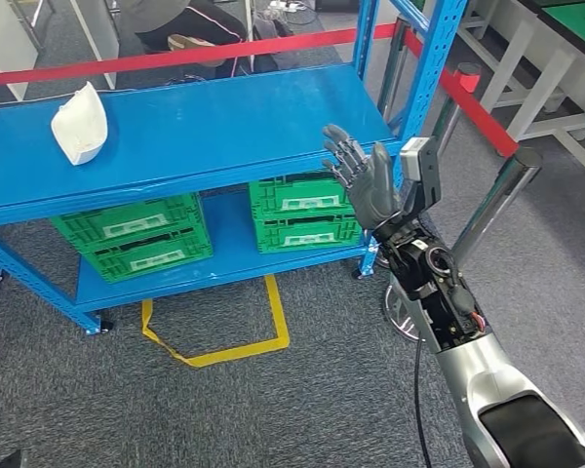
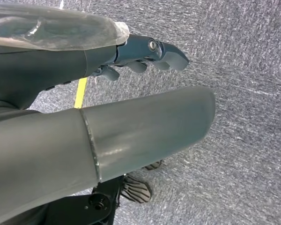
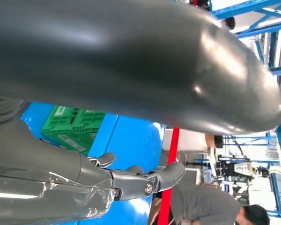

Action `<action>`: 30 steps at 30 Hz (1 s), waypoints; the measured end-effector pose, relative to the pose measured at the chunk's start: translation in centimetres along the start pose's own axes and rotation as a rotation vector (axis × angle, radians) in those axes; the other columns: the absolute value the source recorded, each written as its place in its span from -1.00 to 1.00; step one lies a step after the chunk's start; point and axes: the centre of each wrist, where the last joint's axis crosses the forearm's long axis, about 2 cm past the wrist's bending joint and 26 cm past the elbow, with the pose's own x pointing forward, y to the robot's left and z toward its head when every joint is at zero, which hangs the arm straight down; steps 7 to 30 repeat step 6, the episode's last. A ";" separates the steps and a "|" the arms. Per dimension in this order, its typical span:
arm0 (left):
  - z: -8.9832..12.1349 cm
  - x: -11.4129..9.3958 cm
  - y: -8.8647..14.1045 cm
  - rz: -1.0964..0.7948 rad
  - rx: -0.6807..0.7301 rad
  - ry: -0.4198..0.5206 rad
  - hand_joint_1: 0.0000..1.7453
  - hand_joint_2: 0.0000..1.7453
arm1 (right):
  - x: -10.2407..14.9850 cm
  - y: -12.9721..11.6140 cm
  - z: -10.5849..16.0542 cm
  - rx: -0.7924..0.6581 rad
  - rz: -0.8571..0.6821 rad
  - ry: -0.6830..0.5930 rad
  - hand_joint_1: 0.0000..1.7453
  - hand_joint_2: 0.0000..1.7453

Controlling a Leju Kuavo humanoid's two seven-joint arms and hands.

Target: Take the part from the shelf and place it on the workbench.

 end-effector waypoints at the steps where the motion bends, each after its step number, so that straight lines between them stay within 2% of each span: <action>1: 0.0 0.0 0.0 -0.001 0.000 0.000 -1.00 -1.00 | 0.0 0.0 0.0 -0.001 0.000 0.000 -1.00 -1.00; 30: 0.0 0.0 -0.2 -0.002 -0.003 0.000 -1.00 -1.00 | 0.0 -0.1 0.1 -0.005 0.002 -0.001 -1.00 -1.00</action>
